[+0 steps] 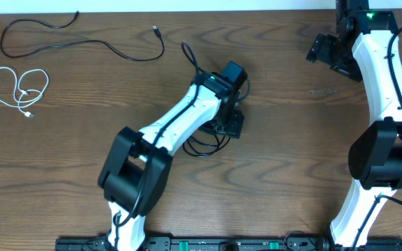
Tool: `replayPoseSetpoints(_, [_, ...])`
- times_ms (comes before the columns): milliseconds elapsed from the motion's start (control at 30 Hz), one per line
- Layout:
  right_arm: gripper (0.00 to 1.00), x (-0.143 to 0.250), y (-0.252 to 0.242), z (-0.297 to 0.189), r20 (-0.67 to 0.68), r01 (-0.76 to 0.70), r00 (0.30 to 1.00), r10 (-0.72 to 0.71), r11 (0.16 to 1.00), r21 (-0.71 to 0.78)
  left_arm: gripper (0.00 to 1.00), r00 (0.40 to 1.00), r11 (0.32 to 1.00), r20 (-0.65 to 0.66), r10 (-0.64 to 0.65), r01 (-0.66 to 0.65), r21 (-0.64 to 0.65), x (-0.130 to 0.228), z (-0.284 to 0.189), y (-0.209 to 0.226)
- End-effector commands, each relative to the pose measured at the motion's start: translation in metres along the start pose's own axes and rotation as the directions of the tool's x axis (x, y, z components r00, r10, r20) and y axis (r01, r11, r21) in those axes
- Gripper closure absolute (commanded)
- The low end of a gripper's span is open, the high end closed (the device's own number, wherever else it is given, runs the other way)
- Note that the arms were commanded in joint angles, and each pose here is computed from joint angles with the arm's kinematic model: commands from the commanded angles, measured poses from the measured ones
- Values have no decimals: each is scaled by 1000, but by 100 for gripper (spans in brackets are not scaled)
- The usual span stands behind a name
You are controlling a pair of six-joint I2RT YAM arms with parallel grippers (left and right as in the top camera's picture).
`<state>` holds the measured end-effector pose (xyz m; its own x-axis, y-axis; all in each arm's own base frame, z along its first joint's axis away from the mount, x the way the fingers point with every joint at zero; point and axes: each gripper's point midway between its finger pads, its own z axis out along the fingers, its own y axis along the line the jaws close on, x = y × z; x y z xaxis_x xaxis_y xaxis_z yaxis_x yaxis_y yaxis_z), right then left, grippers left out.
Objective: Untangle cables
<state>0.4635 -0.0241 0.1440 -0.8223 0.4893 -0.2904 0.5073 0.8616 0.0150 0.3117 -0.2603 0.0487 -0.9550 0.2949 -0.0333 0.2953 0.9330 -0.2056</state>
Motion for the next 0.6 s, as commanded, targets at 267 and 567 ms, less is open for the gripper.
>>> replayPoseSetpoints(267, [1, -1, -1, 2, 2, 9, 1000, -9, 1000, 13, 41, 1000, 998, 31, -4, 6, -66, -20, 39, 11])
replayPoseSetpoints(567, [1, -1, -1, 2, 1, 9, 1000, -9, 1000, 13, 46, 1000, 997, 6, -9, 9, -75, -19, 58, 15])
